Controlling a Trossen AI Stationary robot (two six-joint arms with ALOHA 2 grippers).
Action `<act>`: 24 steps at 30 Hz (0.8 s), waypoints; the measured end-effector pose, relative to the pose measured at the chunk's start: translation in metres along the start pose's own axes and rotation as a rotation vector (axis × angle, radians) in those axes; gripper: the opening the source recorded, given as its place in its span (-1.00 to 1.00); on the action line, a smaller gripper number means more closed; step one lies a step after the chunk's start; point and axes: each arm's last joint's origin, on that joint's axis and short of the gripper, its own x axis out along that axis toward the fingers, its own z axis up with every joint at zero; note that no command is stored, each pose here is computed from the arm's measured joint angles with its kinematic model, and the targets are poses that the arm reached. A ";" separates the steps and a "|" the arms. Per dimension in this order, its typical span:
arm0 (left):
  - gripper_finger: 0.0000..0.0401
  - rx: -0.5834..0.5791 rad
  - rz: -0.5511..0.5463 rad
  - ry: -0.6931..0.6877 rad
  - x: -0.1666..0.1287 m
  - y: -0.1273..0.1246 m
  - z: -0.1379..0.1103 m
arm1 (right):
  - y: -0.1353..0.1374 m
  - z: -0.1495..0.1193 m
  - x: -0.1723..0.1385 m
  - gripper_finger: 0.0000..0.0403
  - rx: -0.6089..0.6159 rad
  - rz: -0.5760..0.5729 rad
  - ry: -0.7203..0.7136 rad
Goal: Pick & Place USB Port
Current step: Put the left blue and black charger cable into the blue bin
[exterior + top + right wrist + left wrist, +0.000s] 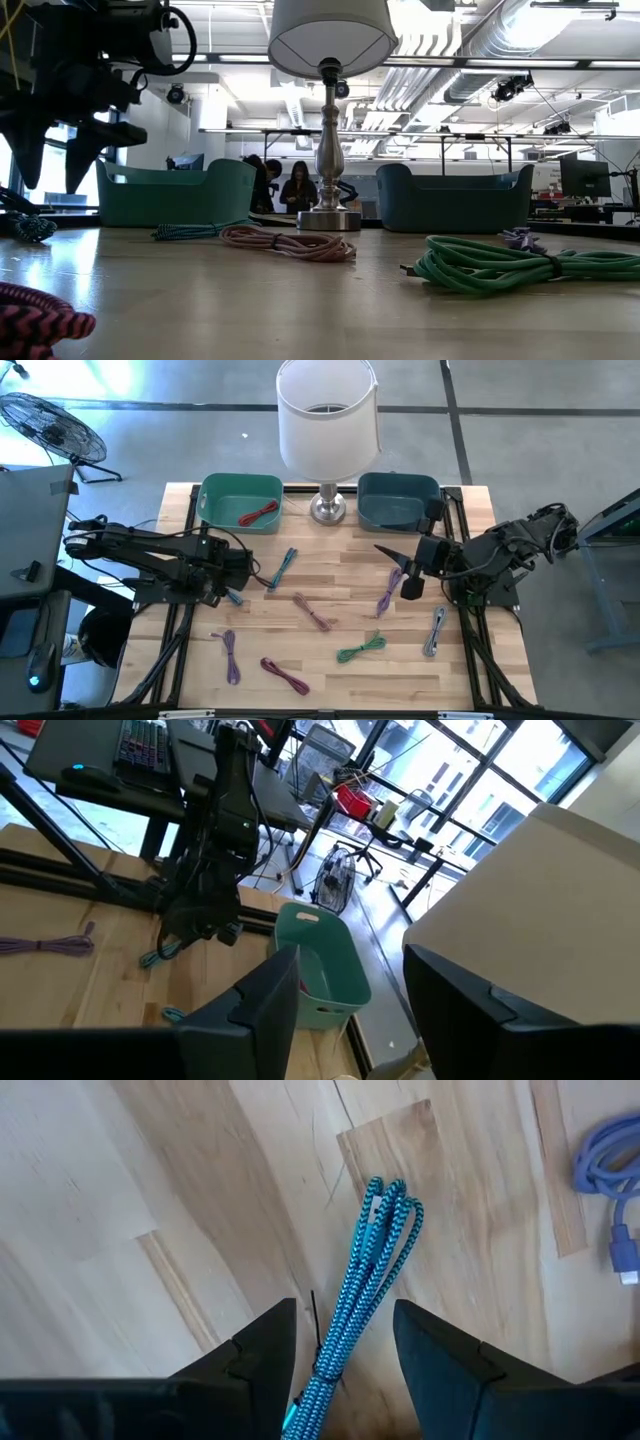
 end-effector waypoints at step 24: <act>-0.18 0.078 -0.027 0.198 0.043 -0.009 0.024 | 0.002 -0.005 0.000 -0.16 -0.004 0.056 0.030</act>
